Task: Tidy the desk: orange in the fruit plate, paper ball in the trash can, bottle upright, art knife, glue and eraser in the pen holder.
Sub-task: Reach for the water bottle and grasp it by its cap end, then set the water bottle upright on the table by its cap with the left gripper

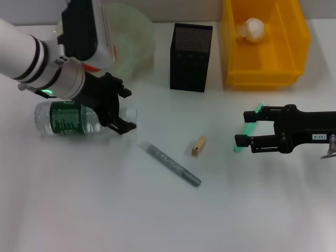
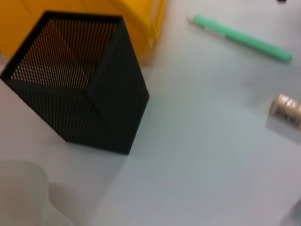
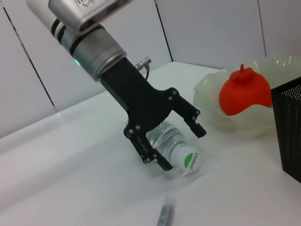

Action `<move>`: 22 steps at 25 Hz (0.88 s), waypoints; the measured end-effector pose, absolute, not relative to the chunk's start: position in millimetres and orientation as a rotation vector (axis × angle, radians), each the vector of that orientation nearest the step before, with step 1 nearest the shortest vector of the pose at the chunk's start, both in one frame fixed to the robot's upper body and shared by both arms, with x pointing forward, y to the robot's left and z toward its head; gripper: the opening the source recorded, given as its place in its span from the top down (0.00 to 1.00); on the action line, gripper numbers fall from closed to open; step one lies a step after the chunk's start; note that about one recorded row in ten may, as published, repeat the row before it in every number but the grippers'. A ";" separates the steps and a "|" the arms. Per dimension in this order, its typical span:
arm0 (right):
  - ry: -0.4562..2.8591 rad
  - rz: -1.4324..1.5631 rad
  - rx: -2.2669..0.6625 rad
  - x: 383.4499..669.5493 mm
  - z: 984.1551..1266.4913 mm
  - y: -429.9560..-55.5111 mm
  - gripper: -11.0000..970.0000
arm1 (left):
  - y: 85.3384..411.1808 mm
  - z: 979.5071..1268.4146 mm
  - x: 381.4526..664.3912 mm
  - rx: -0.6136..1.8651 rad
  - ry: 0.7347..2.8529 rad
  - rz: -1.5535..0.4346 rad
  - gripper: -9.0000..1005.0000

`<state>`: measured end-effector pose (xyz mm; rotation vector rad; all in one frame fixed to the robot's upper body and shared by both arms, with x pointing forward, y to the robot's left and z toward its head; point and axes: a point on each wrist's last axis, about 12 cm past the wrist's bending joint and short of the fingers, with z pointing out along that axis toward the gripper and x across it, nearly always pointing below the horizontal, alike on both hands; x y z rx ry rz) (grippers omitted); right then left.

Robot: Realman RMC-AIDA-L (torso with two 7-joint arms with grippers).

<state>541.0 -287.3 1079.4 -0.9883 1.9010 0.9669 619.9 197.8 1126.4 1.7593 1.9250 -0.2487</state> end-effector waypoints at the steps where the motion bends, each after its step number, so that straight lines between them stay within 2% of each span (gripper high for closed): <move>1: 1.901 0.967 -0.988 540.9 1079.3 -287.3 0.20 | 196.2 1125.6 620.4 1.776 1.926 -0.224 0.16; 13: 1.900 0.966 -0.979 540.6 1079.2 -288.0 0.20 | 191.0 1120.2 621.0 1.842 1.937 -0.134 0.26; 22: 1.898 0.967 -0.977 540.7 1079.4 -288.0 0.20 | 188.9 1123.2 619.2 1.829 1.931 -0.174 0.50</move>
